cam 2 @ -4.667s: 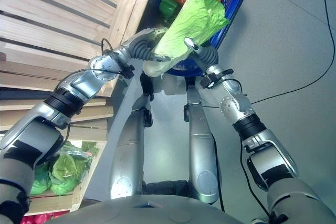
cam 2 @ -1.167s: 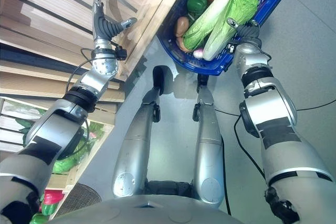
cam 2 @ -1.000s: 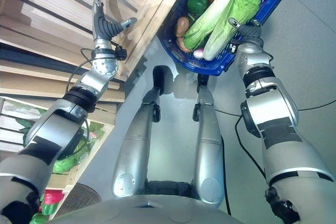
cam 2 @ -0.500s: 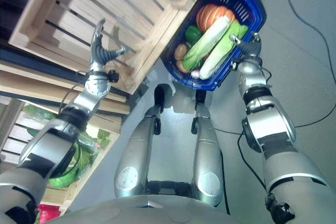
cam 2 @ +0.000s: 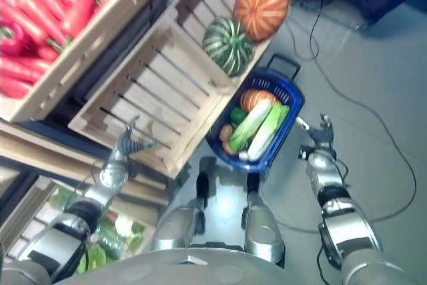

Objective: Pick up fruits and vegetables into the basket

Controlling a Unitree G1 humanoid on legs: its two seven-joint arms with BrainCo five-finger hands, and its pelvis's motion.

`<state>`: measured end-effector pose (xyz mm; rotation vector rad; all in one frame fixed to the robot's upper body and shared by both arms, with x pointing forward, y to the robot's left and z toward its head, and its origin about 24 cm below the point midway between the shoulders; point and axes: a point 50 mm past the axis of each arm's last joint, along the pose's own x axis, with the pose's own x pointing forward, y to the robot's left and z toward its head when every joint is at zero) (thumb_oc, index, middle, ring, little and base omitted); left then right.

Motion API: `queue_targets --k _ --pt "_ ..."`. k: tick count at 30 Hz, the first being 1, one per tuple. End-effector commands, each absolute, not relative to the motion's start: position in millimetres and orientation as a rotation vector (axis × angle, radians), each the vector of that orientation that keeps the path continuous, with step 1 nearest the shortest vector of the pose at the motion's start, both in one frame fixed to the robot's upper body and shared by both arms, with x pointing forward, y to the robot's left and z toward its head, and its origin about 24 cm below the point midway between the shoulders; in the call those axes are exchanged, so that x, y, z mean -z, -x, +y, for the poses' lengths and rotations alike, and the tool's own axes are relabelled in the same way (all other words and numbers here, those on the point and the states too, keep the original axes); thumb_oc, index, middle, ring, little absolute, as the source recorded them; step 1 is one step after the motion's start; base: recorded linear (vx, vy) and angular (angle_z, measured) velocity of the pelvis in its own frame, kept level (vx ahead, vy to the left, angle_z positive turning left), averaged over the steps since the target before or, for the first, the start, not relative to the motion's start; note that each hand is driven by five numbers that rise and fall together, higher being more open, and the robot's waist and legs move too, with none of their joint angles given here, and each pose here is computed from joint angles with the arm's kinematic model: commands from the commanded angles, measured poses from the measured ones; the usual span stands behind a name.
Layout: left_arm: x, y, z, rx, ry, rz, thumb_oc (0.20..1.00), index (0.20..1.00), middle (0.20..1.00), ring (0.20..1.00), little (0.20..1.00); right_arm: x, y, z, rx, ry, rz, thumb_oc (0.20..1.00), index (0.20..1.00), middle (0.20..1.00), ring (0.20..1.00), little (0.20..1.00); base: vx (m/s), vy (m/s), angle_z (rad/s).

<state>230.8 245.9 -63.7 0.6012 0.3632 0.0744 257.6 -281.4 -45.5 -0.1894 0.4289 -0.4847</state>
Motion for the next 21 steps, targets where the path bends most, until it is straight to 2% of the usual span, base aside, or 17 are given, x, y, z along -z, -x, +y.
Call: queue_targets --k 1,10,21 --pt "94 -197 252 -0.029 -0.563 0.546 1.0 1.0 1.0 1.0 1.0 67 -232 -279 0.428 0.245 0.512 1.0 1.0 1.0 1.0 1.0 0.12 0.001 -0.04" --pt "134 -131 258 -0.008 -0.399 0.872 1.0 1.0 1.0 1.0 1.0 123 -165 -268 0.333 0.227 0.854 1.0 1.0 1.0 1.0 1.0 0.05 -0.001 0.0" --pt "149 -104 253 0.01 -0.271 1.041 1.0 1.0 1.0 1.0 1.0 155 -101 -256 0.232 0.194 1.223 1.0 1.0 1.0 1.0 1.0 0.02 0.014 0.0"
